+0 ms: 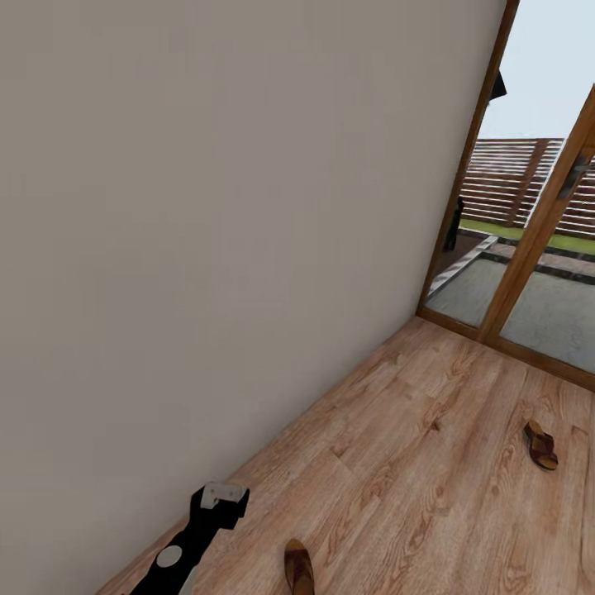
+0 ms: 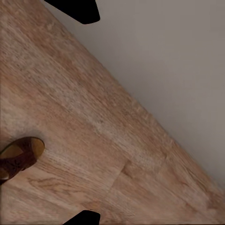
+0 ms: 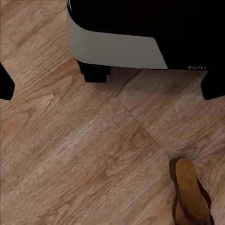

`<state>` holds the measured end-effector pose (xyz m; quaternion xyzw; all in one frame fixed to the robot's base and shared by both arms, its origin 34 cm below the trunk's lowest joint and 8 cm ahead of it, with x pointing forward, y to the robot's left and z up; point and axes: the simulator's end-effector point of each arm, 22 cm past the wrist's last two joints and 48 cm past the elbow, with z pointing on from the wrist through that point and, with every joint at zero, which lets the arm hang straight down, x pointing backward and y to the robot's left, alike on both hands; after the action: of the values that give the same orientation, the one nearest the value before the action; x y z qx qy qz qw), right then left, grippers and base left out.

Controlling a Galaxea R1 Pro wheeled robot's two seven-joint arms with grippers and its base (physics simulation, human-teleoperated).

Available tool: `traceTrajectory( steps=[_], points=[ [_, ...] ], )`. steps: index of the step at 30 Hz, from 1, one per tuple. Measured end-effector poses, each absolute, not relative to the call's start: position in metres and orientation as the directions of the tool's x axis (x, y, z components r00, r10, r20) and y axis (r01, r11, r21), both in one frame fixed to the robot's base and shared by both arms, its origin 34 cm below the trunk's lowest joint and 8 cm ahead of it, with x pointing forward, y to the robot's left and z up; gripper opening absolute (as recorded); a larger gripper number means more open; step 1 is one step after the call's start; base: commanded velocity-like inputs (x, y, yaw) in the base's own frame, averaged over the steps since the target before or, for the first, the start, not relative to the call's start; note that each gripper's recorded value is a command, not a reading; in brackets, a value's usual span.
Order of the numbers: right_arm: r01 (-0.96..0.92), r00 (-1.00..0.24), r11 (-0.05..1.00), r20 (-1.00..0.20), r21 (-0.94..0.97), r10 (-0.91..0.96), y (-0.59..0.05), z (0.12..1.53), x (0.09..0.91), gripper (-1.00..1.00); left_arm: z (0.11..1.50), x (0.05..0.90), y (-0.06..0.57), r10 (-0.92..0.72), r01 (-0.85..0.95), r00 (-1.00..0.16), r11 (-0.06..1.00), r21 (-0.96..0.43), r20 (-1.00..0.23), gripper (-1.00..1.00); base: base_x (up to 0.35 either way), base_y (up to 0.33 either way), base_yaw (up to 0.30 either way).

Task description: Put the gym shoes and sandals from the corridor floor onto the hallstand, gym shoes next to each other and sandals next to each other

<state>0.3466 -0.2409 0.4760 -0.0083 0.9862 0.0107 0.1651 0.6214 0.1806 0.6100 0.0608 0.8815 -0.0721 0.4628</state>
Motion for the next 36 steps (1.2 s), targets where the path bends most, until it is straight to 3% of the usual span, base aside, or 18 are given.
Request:
traceTrajectory(
  steps=[5, 6, 36],
  points=[
    [-0.024, -0.936, 0.999, -0.353, 0.039, -0.009, -0.228, 0.479, 0.353, 1.00, 0.613, 0.627, 0.171, 0.070, 0.224, -0.565, 0.972, -0.072, -0.822, 1.00, 0.000, 0.000, 0.000],
    [-0.032, -0.899, 0.999, -0.438, 0.042, -0.010, -0.223, 0.487, 0.371, 1.00, 0.617, 0.619, 0.137, 0.074, 0.348, -0.583, 0.922, -0.167, -0.809, 1.00, 0.000, 0.000, 0.000],
    [-0.085, -0.897, 0.995, -0.438, 0.049, -0.055, -0.206, 0.487, 0.370, 1.00, 0.645, 0.656, 0.129, 0.077, 0.365, -0.566, 0.916, -0.166, -0.821, 1.00, 0.000, 0.016, 0.006]
  ],
)
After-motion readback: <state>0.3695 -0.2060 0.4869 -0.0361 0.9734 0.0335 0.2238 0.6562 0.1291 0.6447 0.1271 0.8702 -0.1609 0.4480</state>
